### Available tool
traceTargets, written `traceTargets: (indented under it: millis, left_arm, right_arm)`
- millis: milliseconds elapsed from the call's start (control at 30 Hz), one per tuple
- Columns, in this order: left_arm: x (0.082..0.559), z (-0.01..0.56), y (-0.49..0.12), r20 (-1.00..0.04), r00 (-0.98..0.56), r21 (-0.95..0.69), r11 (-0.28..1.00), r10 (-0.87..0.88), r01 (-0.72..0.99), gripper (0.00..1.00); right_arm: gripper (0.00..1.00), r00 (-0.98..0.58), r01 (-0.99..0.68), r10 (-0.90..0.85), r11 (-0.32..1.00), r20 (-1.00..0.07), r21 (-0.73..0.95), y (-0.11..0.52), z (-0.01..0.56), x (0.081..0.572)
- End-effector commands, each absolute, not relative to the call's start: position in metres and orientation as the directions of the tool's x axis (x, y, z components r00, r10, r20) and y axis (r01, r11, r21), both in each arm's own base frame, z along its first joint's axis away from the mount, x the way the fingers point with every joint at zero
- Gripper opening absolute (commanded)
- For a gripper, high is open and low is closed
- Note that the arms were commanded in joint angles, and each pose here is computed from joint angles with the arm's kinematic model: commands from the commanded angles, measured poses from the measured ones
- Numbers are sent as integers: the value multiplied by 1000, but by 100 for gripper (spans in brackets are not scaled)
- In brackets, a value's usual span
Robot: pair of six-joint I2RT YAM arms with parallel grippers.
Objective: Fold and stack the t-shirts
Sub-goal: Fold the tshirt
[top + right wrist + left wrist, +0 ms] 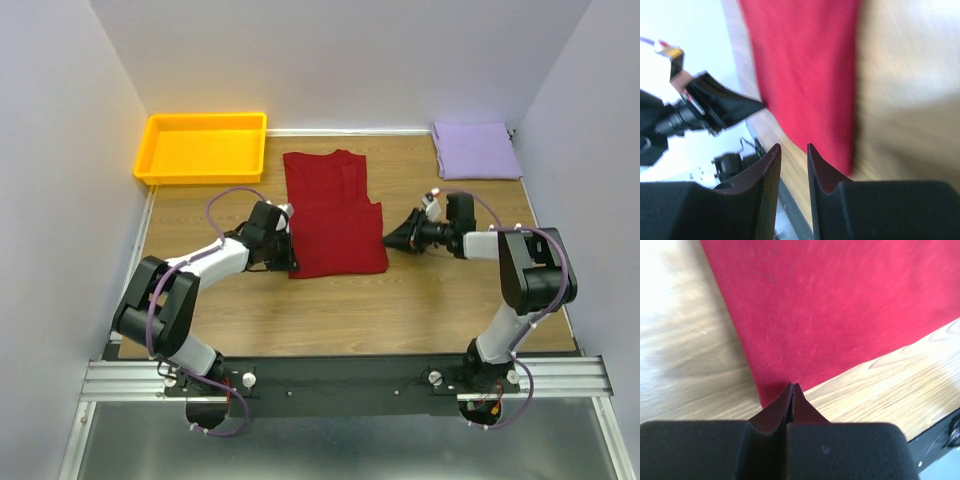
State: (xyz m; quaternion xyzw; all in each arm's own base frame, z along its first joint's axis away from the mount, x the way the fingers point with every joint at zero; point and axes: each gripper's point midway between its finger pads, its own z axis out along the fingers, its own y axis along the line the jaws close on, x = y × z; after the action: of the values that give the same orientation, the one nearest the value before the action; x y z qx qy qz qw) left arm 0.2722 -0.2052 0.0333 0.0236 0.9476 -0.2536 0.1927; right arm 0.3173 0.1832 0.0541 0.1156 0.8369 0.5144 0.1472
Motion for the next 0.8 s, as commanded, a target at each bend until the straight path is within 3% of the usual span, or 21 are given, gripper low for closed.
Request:
traceTargets:
  millis: [0, 167, 233, 433, 567, 767]
  left_arm:
    - [316, 87, -207, -535, -828, -492, 858, -165, 147, 4]
    - [377, 117, -210, -614, -755, -519, 839, -231, 166, 4]
    - [401, 113, -213, -599, -767, -536, 827, -229, 171, 4]
    - [446, 67, -214, -546, -807, -525, 843, -226, 119, 4]
    - [454, 30, -193, -498, -829, -492, 870, -256, 26, 3]
    - [445, 5, -171, -458, -847, -439, 897, -271, -49, 3]
  right_arm:
    - [34, -891, -77, 366, 462, -269, 884, 190, 97, 372]
    - [34, -867, -127, 382, 452, -320, 883, 208, 110, 426]
    - [34, -847, -160, 409, 415, -340, 896, 218, 123, 450]
    - [34, -860, -97, 430, 390, -275, 916, 233, 77, 491]
    - [34, -872, -36, 432, 414, -231, 910, 232, 35, 498]
    - [35, -820, 139, 520, 587, -239, 798, 194, -17, 492]
